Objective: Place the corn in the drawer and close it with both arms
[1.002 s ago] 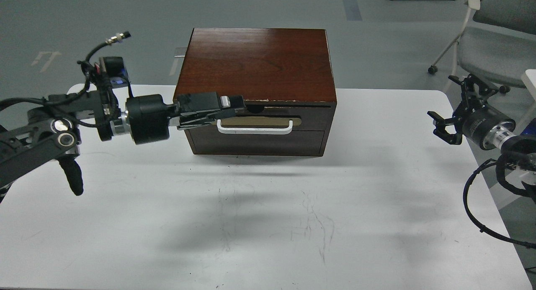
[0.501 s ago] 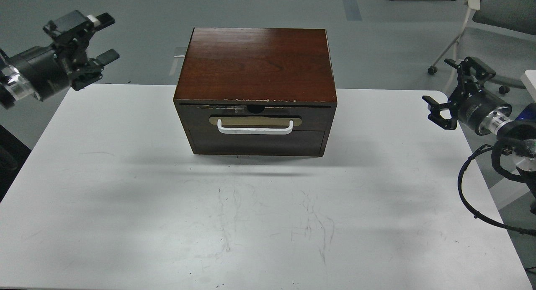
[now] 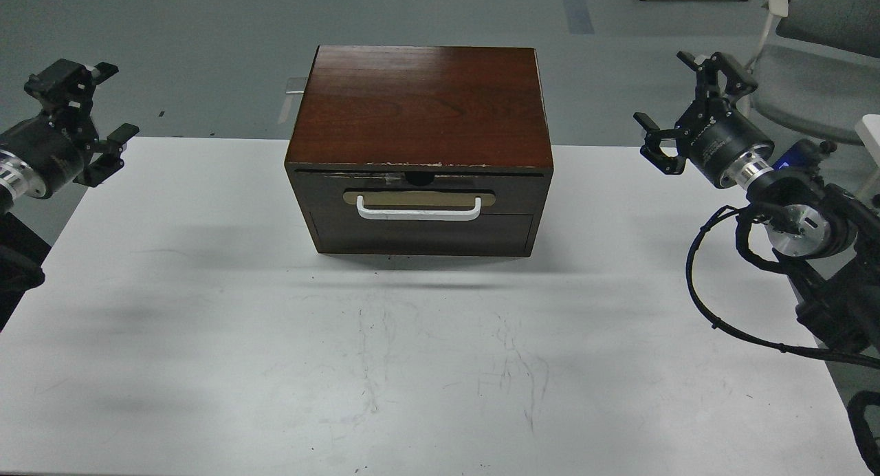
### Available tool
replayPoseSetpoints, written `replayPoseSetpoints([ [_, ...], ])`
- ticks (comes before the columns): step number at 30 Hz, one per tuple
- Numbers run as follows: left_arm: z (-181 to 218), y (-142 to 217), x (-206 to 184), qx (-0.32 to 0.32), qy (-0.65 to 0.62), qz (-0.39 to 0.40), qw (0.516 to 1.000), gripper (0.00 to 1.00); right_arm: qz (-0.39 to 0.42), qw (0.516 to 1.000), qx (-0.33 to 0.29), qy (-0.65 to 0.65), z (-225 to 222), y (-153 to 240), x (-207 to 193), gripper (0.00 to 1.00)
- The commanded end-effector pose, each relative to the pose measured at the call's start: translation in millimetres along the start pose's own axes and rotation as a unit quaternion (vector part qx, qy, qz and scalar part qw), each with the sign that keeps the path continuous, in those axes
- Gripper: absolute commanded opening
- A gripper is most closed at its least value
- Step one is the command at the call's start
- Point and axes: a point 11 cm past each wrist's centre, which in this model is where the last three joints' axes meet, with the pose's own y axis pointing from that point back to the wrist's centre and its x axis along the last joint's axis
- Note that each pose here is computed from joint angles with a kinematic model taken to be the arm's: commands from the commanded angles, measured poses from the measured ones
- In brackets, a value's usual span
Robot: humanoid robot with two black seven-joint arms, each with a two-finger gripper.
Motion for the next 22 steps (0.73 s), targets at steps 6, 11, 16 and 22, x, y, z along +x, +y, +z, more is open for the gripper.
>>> replayPoseSetpoints([
  [6,-2,3,2,0.000,0.020,0.006,1.000,0.98,0.011,0.999,-0.024,0.023,11,-16,-16,1.00],
  [11,6,-1,-12,-0.009,0.020,-0.019,1.000,0.98,0.009,0.999,-0.025,0.023,12,-14,-15,1.00],
  [16,7,3,-17,-0.011,0.025,-0.032,0.999,0.98,0.005,0.999,-0.023,0.025,9,-16,-19,1.00],
  [22,-2,10,-12,-0.002,0.029,-0.023,0.999,0.98,0.003,0.999,-0.025,0.023,11,-18,-21,1.00],
])
